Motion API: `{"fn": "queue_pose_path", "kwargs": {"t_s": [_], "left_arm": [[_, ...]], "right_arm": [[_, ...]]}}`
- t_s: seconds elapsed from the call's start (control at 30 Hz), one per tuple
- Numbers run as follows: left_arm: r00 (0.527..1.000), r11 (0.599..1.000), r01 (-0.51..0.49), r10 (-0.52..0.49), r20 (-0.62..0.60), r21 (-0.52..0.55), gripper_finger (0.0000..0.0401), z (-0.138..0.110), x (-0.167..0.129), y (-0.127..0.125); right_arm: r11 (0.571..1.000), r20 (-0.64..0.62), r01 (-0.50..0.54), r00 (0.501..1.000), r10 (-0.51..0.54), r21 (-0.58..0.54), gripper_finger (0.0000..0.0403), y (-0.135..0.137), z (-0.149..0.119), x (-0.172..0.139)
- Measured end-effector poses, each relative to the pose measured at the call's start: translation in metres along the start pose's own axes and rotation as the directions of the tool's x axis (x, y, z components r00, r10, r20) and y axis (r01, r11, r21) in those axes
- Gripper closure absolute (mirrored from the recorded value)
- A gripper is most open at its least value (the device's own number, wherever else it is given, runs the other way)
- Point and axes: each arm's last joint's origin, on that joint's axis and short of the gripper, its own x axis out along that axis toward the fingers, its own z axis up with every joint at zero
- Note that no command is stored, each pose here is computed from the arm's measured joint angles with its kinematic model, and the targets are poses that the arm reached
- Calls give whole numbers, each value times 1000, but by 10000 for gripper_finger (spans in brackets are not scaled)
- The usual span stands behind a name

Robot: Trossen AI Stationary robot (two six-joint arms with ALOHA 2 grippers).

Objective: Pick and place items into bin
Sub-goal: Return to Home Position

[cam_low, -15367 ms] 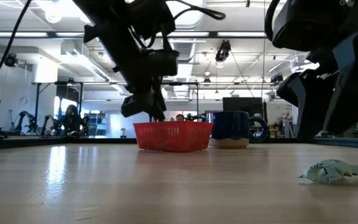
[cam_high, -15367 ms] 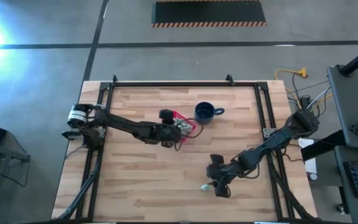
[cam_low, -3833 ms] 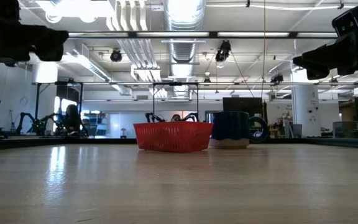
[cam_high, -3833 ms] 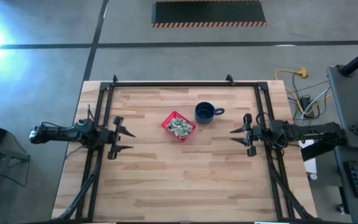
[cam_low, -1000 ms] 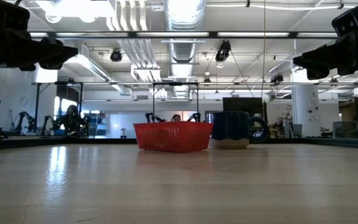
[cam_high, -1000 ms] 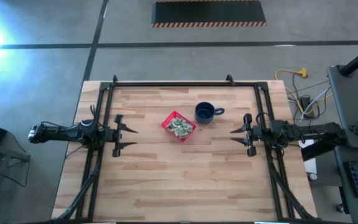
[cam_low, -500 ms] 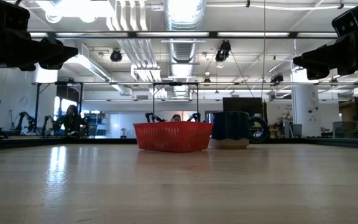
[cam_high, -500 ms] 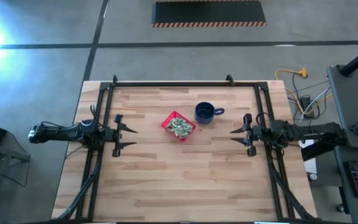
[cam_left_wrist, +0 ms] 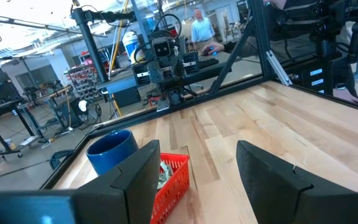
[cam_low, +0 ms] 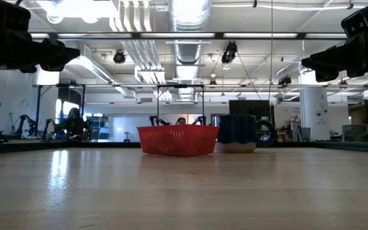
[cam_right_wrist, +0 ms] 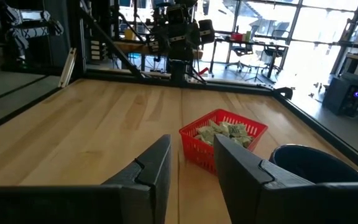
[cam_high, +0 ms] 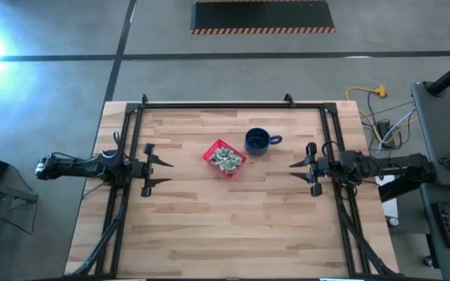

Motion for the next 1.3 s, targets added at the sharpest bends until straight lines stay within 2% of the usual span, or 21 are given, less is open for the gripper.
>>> {"fn": "queue_pose_path", "kwargs": {"t_s": [1.3], "left_arm": [[1000,1000,0,0,0,0,205,0,0,0]], "right_arm": [[1000,0,0,1000,0,0,300,0,0,0]]}}
